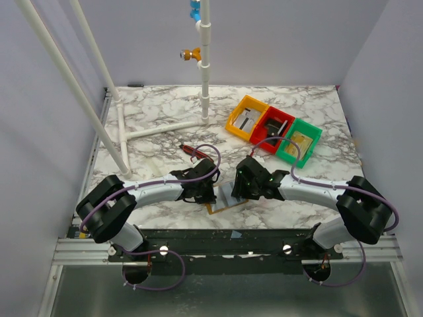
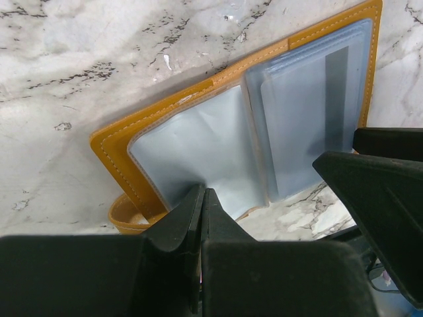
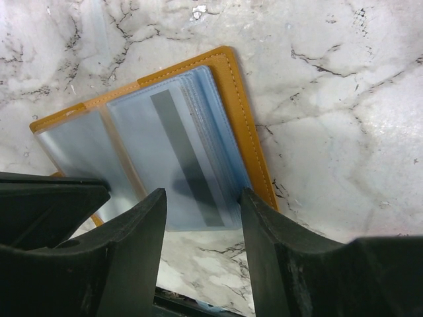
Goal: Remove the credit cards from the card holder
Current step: Remove the credit card from the card holder.
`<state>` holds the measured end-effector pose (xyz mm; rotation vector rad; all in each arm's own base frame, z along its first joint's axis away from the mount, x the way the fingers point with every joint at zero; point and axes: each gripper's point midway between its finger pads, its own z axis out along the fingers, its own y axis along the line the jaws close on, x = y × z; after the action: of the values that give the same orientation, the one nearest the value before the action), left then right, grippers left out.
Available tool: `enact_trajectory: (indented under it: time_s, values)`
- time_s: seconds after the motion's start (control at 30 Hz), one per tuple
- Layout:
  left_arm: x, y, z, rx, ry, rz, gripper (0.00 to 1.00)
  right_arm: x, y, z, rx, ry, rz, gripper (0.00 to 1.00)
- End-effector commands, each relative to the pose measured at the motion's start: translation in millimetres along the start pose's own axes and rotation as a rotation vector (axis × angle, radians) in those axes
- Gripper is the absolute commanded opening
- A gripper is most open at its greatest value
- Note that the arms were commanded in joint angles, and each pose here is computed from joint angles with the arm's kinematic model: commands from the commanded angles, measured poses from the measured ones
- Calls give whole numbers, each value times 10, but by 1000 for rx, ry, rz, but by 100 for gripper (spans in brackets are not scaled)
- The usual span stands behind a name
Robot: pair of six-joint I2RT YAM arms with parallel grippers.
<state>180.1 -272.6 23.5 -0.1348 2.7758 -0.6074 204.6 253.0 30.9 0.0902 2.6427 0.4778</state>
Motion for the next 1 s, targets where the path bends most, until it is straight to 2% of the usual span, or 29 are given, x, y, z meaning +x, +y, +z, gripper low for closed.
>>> enact_trajectory:
  time_s: [0.0,0.2,0.53,0.97]
  values:
    - [65,174,41,-64,27,17,0,27,-65,51,28,5,-2,53]
    - [64,168,54,-62,27,17,0,71,-11,69,0,31,-4,53]
    - [56,145,63,-57,30,21,0,53,596,-189,-278,94,36,53]
    - [26,138,-24,-51,16,22,0,-25,895,-240,-381,112,46,53]
